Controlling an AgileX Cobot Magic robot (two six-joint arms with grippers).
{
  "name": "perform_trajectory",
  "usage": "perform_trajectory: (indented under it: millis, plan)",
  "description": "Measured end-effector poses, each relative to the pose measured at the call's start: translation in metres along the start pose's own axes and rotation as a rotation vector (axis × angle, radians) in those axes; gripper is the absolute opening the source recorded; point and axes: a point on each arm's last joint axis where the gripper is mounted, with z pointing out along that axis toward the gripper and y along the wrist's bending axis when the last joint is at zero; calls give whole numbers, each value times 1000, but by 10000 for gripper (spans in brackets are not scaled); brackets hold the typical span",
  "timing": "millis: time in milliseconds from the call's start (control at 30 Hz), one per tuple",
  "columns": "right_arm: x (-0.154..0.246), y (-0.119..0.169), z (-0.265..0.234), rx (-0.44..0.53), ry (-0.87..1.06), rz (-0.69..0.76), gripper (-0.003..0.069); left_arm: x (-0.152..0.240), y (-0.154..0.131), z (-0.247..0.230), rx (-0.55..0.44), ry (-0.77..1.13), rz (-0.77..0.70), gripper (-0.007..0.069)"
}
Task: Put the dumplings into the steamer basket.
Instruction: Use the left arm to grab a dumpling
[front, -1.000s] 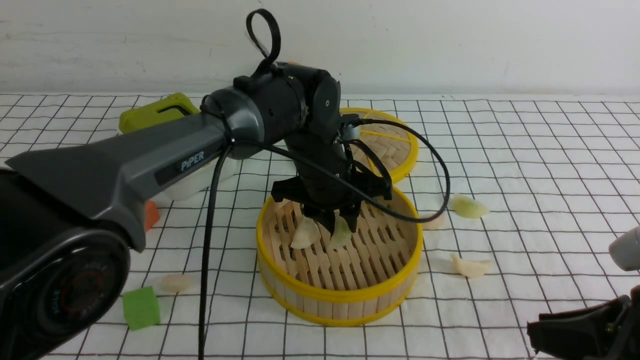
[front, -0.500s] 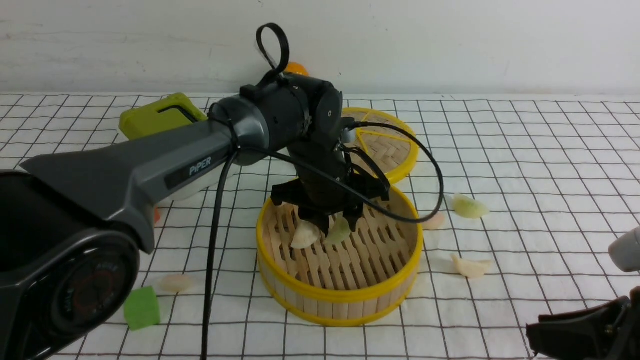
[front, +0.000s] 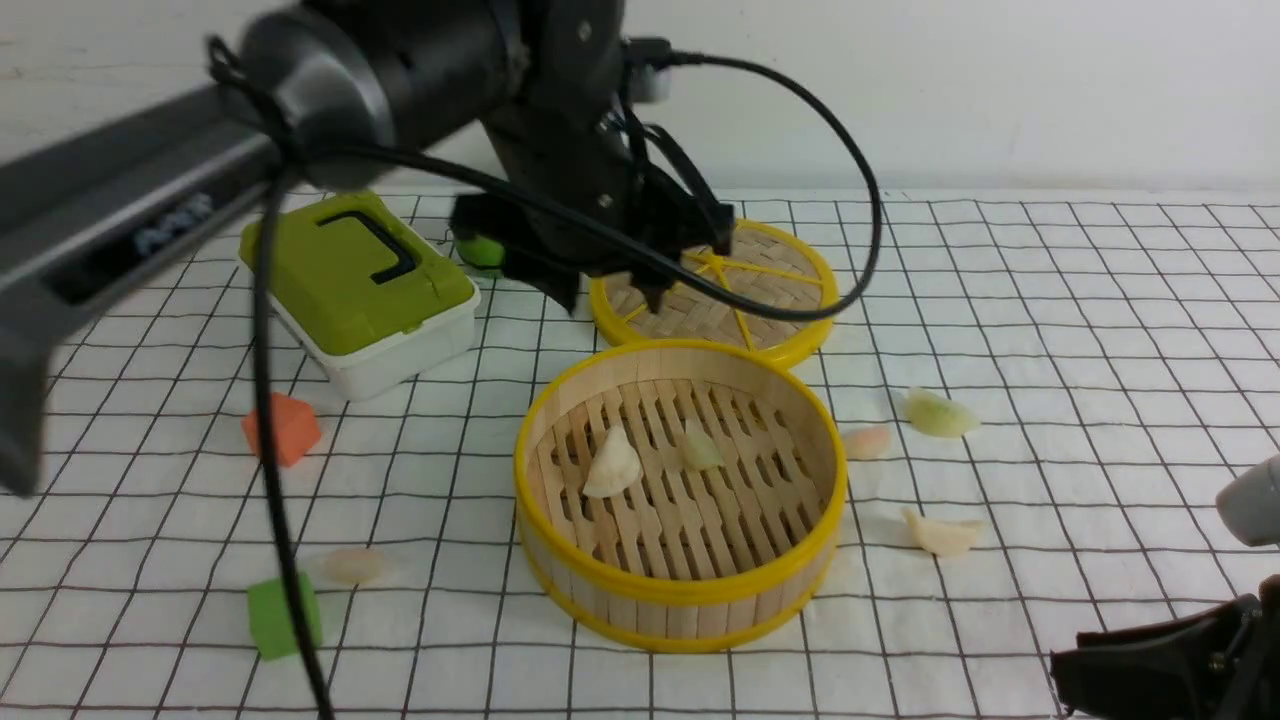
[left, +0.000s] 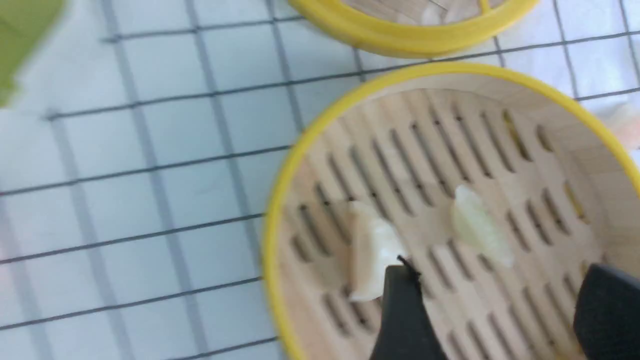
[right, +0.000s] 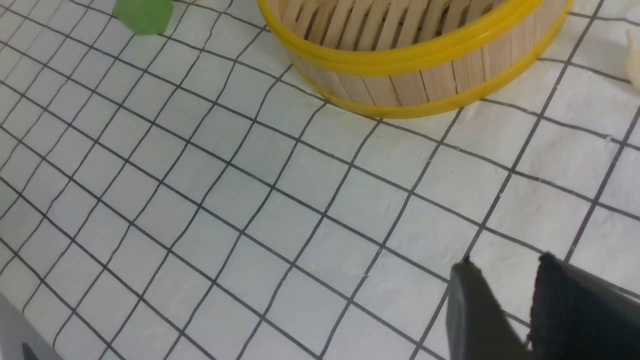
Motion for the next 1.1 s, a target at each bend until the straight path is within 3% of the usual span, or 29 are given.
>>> perform_trajectory:
  millis: [67,167,333,500,767,1100]
  plan:
    - [0,0,0,0,-1,1,190,5,15,-31,-61,3,69,439]
    - [0,1,0,-8,-4,9,192,20,29,-40,-74,53,96,439]
    - [-1,2,0,-19,-9,20,200,76,66,-1,-117,283,98,439]
    - [-1,2,0,-23,-11,24,202,110,90,37,-145,352,151,439]
    - [-1,2,0,-27,-7,23,207,117,92,74,-122,297,308,437]
    - [0,4,0,-42,5,13,214,121,99,101,-232,302,216,347]
